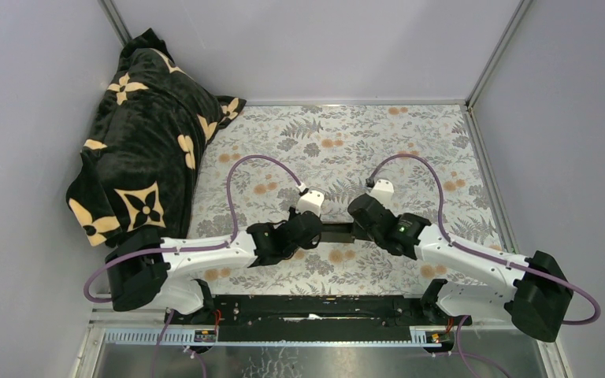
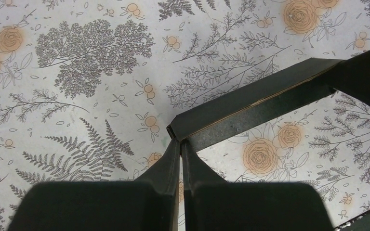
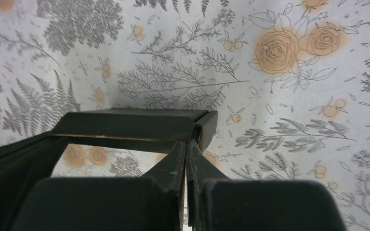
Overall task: Fold the paper box
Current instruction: Close the paper box at the center of the board.
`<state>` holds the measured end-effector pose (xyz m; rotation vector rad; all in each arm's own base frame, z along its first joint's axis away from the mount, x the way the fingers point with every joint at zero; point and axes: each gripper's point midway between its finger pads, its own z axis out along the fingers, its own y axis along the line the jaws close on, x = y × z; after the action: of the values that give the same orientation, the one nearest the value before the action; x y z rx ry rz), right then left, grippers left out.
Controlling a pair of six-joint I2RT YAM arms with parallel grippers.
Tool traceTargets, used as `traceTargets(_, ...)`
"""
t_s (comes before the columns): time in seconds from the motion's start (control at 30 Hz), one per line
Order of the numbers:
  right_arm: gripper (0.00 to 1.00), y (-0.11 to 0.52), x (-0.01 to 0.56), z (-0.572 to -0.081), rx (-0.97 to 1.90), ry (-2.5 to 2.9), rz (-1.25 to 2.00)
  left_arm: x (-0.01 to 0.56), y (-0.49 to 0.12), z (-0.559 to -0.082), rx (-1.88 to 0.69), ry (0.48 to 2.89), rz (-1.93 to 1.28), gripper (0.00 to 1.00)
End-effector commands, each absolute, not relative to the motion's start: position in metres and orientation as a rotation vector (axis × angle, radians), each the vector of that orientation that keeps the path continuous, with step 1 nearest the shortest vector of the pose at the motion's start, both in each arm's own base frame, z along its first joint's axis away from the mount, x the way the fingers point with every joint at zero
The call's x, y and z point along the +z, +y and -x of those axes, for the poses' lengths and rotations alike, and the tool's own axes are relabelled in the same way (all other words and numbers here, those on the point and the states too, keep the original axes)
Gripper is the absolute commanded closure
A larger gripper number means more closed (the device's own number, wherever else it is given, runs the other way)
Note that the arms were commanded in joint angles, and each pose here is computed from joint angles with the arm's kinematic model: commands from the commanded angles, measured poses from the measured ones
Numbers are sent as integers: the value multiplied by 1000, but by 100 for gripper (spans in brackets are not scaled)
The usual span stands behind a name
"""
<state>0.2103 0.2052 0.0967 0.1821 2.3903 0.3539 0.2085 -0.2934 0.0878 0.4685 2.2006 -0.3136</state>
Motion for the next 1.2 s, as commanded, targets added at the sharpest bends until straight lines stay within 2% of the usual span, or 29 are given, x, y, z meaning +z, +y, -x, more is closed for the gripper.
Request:
traceTargets(0.0, 99, 244, 127, -198, 531, 2412, -16, 83, -340, -178, -571, 2227, -563, 96)
traceTargets(0.33, 88, 205, 128, -202, 282, 2393, 53, 81, -343, -178, -569, 2231, -570, 96)
traceTargets(0.43, 88, 203, 126, -203, 255, 2398, 74, 80, -343, -178, -564, 2235, -574, 96)
traceTargets(0.7, 99, 198, 123, -205, 189, 2404, 122, 79, -344, -179, -554, 2238, -585, 96)
traceTargets(0.73, 98, 197, 123, -206, 174, 2405, 126, 79, -344, -179, -553, 2239, -585, 96)
traceTargets(0.87, 85, 192, 123, -205, 136, 2412, 134, 79, -344, -179, -551, 2239, -588, 96)
traceTargets(1.17, 88, 187, 119, -207, 95, 2407, 136, 80, -344, -179, -550, 2238, -588, 96)
